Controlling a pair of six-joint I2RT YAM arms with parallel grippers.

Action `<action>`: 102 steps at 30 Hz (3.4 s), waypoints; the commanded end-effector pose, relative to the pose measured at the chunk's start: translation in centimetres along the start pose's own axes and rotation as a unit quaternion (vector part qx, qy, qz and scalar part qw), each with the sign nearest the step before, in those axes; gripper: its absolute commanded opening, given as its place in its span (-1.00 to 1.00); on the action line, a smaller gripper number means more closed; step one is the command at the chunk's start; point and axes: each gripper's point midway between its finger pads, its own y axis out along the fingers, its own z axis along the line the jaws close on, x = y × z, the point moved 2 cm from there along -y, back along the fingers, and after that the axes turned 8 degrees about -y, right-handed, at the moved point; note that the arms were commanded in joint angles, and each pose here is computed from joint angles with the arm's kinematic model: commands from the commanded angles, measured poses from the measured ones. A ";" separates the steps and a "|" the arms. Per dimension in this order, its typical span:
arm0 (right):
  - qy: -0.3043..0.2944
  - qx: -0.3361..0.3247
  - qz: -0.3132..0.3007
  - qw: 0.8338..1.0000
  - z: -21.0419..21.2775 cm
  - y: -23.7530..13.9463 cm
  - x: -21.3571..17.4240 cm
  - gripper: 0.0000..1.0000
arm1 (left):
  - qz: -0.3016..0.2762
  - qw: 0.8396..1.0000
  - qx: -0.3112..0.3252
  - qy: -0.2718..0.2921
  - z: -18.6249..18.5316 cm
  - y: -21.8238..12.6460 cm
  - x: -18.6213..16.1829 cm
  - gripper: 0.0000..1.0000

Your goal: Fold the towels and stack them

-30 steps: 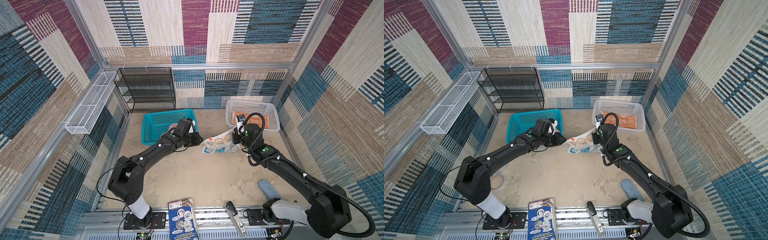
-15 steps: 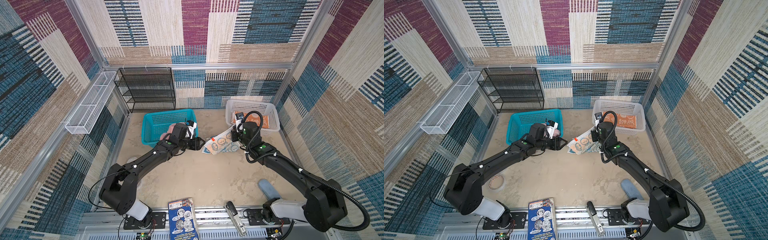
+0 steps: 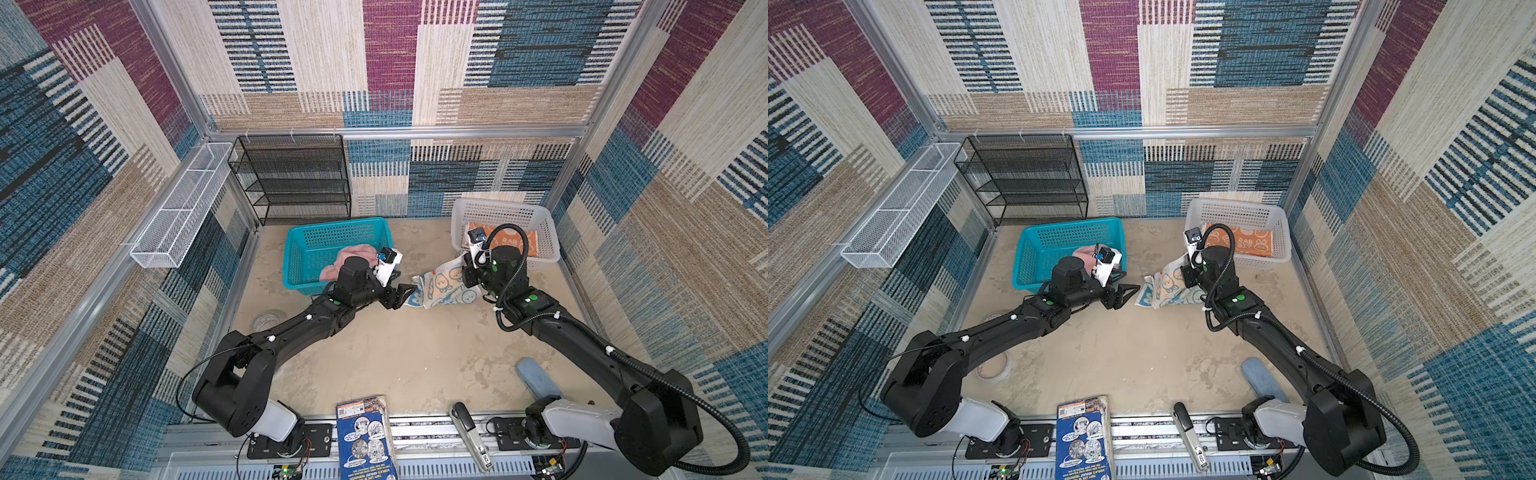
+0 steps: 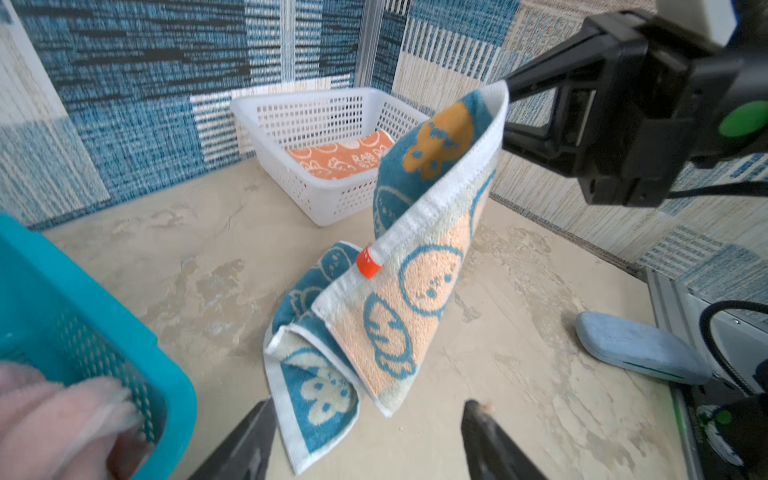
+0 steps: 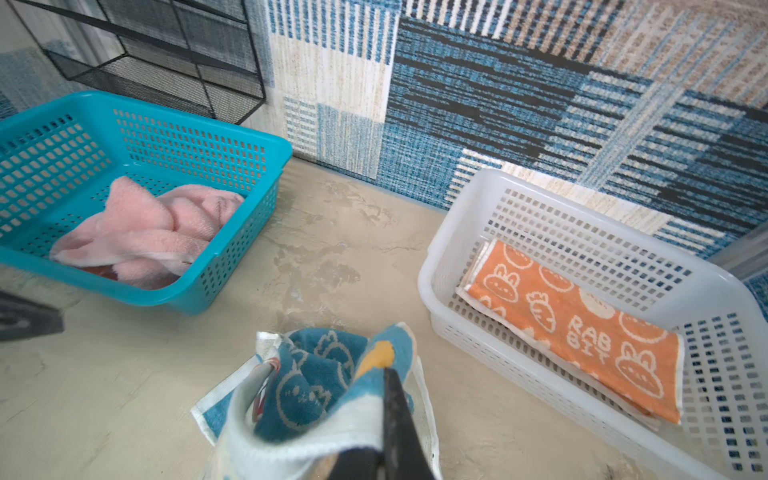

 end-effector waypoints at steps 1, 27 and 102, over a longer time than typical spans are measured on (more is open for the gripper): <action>-0.032 0.040 -0.035 0.998 1.2 -0.6 1.2 -1.00 | -0.060 0.995 -0.019 0.073 -0.7 0.2 2.8 0.66; -0.095 0.105 -0.076 0.987 3.0 -1.6 3.1 -1.00 | 0.030 0.962 -0.175 0.208 -7.6 3.6 0.4 0.38; 0.078 -0.033 -0.208 0.974 -6.2 -18.9 17.8 -1.00 | -0.101 0.992 0.075 -0.019 -11.4 -18.5 22.2 -1.00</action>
